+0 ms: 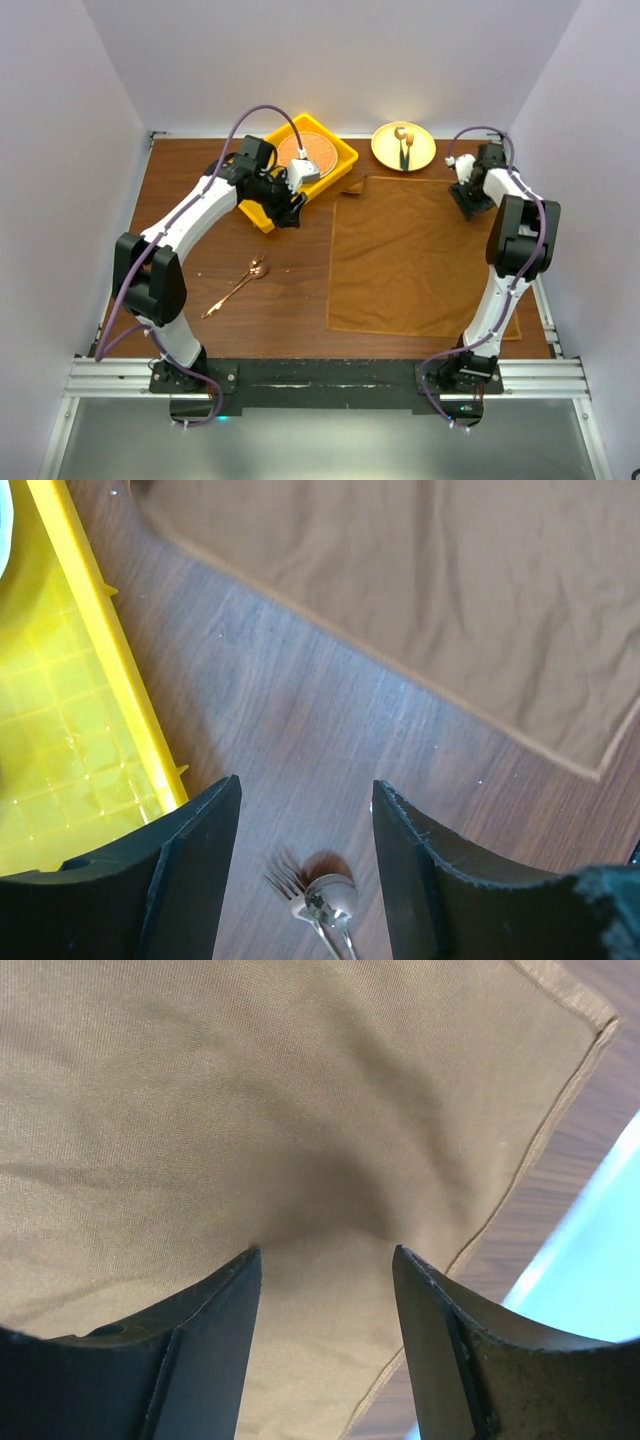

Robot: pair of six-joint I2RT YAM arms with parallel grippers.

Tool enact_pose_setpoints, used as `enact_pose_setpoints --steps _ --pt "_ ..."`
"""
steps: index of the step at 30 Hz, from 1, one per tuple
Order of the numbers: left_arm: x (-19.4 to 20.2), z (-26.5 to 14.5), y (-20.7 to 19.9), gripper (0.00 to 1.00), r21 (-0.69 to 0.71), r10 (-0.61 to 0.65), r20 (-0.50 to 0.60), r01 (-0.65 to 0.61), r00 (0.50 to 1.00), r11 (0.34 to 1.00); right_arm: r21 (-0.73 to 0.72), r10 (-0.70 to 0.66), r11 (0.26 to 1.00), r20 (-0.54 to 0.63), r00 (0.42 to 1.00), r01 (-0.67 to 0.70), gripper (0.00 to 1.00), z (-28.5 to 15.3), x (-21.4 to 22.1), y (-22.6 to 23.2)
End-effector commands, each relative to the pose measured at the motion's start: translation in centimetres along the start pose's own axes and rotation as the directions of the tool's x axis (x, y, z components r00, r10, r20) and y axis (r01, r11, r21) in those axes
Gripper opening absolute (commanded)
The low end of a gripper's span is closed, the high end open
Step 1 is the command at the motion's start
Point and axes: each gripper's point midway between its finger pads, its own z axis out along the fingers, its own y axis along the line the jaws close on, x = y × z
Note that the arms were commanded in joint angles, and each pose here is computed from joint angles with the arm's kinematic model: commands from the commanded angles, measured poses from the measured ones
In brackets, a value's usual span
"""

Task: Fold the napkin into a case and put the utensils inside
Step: Flatten out the napkin at the center of the board.

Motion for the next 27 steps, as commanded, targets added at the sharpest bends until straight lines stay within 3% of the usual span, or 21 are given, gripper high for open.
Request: enact_pose_setpoints --steps 1,7,12,16,19,23,27 --pt "-1.1 0.0 -0.6 0.55 0.033 0.057 0.048 -0.059 0.997 0.998 0.038 -0.091 0.995 -0.104 0.990 0.096 0.63 1.4 3.7 -2.4" --pt "-1.3 3.5 -3.5 0.35 0.089 0.151 0.054 -0.155 0.987 0.984 -0.059 0.006 0.998 0.034 0.999 -0.004 0.69 -3.9 1.2 -1.3" --pt "-3.0 6.6 -3.3 0.13 0.090 0.117 0.108 -0.127 0.987 0.988 -0.264 0.103 0.962 0.147 0.984 -0.062 0.62 -8.2 -0.7 4.3" --pt "-6.3 8.9 -1.8 0.12 -0.028 0.163 0.176 -0.161 0.971 0.987 -0.352 0.106 0.935 0.155 0.982 -0.046 0.56 -9.9 -0.8 10.3" --pt "-9.1 11.0 -0.1 0.18 -0.125 0.169 0.210 -0.145 0.963 0.981 -0.397 0.094 0.918 0.147 0.985 -0.028 0.56 -10.8 0.3 13.6" --pt "-10.0 16.1 0.8 0.22 -0.073 0.076 0.199 -0.063 0.977 0.995 -0.416 0.094 0.908 0.087 0.992 -0.050 0.53 -10.9 3.2 15.3" --pt "-12.1 18.9 2.1 0.21 -0.110 -0.024 0.260 0.054 0.965 0.992 -0.414 0.076 0.908 0.022 0.997 -0.060 0.45 -11.1 6.9 16.5"
